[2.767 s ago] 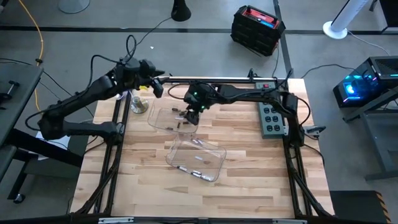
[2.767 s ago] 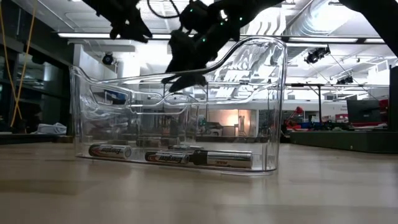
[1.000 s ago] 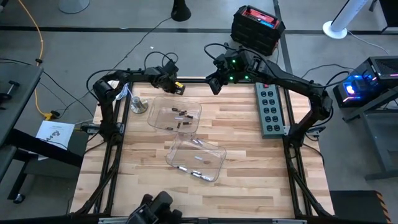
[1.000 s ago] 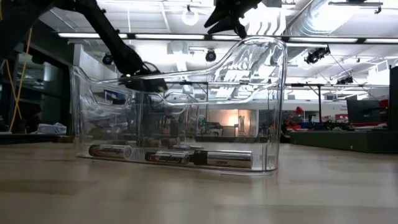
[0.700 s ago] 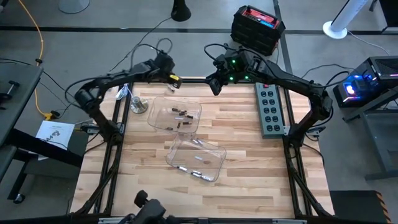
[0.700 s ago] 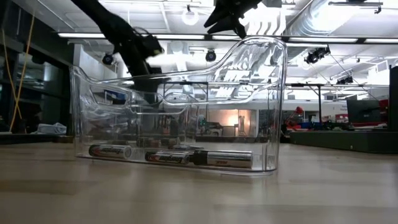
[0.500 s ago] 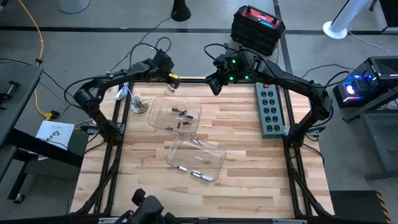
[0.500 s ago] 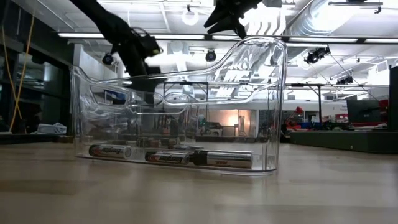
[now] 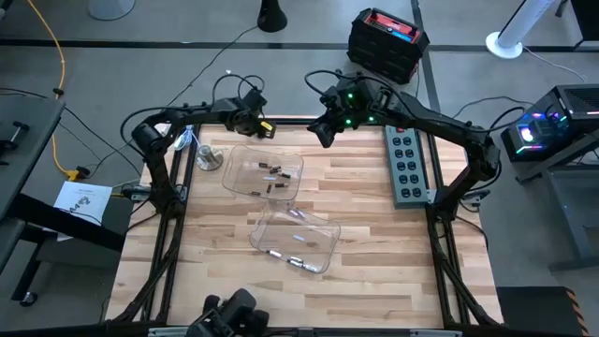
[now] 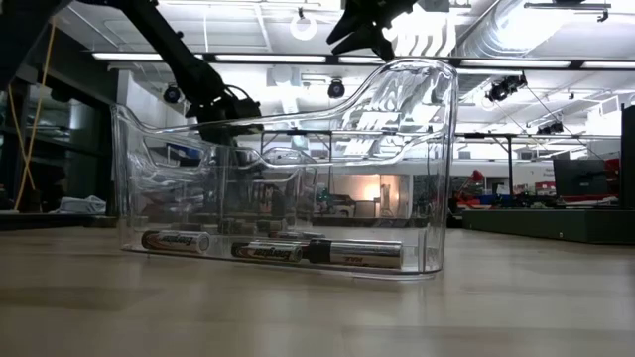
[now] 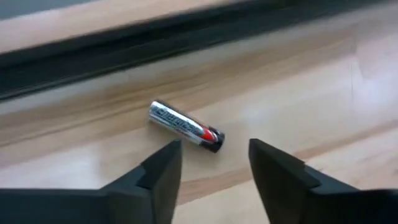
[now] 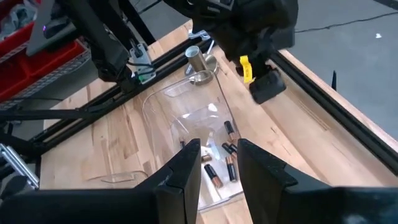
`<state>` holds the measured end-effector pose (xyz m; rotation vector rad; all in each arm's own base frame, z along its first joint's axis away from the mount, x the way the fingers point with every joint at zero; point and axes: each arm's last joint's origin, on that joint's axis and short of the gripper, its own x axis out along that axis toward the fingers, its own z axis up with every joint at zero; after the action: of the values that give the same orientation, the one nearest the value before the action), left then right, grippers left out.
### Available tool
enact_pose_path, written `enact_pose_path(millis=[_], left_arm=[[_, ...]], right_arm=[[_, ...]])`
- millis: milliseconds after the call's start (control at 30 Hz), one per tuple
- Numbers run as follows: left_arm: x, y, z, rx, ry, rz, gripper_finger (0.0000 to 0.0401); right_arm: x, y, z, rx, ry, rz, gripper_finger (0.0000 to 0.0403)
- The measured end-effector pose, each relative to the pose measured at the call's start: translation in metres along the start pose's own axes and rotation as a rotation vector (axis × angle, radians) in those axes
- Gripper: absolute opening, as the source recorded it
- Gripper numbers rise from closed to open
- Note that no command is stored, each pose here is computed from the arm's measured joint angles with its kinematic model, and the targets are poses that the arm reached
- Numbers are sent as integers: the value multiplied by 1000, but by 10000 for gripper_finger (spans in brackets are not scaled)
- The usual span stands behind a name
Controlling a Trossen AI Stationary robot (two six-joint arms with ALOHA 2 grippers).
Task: Sort batteries
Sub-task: Put the silver battery into the bottom transparent bin
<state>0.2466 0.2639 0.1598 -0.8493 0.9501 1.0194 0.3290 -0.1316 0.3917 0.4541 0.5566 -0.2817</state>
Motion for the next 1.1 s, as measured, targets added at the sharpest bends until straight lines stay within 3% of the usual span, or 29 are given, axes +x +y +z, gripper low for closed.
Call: enact_pose_path(millis=[233,667,800,1033,1100], left_arm=[[-3,0,8,-166,-116,43,225],[29,18,-18,-488,-127,10,225],[30,22,-18,-466,-116,29,188],[32,30,-21,-430,-67,78,35],[32,31,-22,-399,-51,79,27]], right_arm=[[0,0,-1,-23,6,-2,96],[0,-2,-2,-75,25,-10,96],[0,-2,-2,-77,28,0,96],[0,0,-3,-78,39,44,96],[0,1,-3,-79,39,45,96]])
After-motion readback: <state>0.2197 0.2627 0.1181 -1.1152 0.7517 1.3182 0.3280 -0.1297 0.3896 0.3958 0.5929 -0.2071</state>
